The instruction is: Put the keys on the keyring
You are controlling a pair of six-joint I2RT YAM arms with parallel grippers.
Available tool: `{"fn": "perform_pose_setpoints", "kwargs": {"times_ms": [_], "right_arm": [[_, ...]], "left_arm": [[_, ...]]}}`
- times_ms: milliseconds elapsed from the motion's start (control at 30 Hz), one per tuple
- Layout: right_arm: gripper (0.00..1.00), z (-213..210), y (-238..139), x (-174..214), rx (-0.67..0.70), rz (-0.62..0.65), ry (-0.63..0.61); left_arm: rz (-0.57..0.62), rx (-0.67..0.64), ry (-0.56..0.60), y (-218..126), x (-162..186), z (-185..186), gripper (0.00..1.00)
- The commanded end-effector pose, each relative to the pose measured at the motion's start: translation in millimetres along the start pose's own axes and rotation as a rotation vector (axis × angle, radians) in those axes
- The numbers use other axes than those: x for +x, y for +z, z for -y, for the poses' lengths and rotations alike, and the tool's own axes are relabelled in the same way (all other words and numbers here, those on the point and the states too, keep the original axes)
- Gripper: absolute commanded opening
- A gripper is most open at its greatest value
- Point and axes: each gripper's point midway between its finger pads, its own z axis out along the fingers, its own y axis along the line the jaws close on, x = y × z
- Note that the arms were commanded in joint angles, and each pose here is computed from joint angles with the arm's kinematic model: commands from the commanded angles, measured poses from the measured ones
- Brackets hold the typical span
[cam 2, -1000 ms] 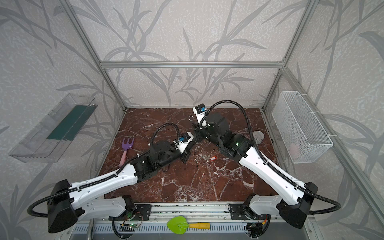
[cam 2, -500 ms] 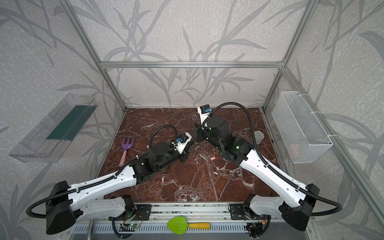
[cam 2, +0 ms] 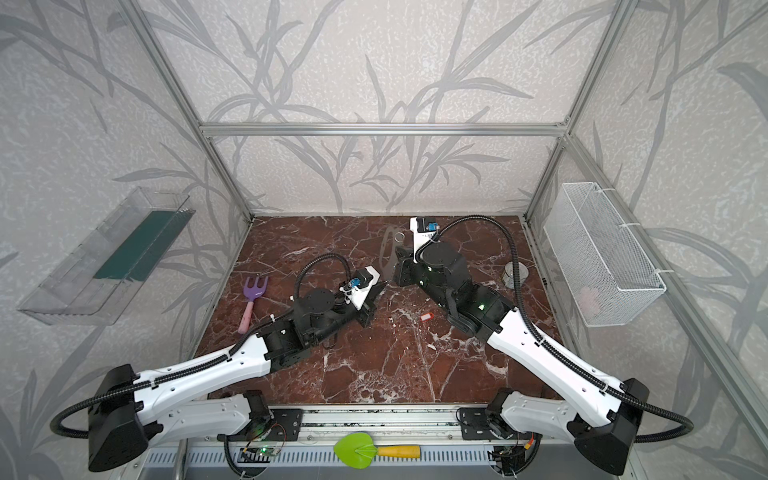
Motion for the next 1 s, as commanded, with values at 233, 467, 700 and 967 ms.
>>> {"fn": "perform_pose_setpoints", "kwargs": {"times_ms": [233,467,700,967], "right_arm": [[0.0,32,2,19,0.108,-0.039,0.06],[0.0,42,3,26,0.116,-0.057,0.131],[0.0,47,3,35,0.124,-0.085,0.156],[0.05,51,3,38,0.135,-0.097,0.157]], "left_arm": [[0.177,-0.084,-0.047,-21,-46,-21,0.0],[0.222,-0.096,-0.057,-28,-54,-25,0.0],[0.255,-0.119,-0.061,-33,-61,-29,0.0],[0.263,-0.134,-0.056,-35,-65,-32,0.0]]}}
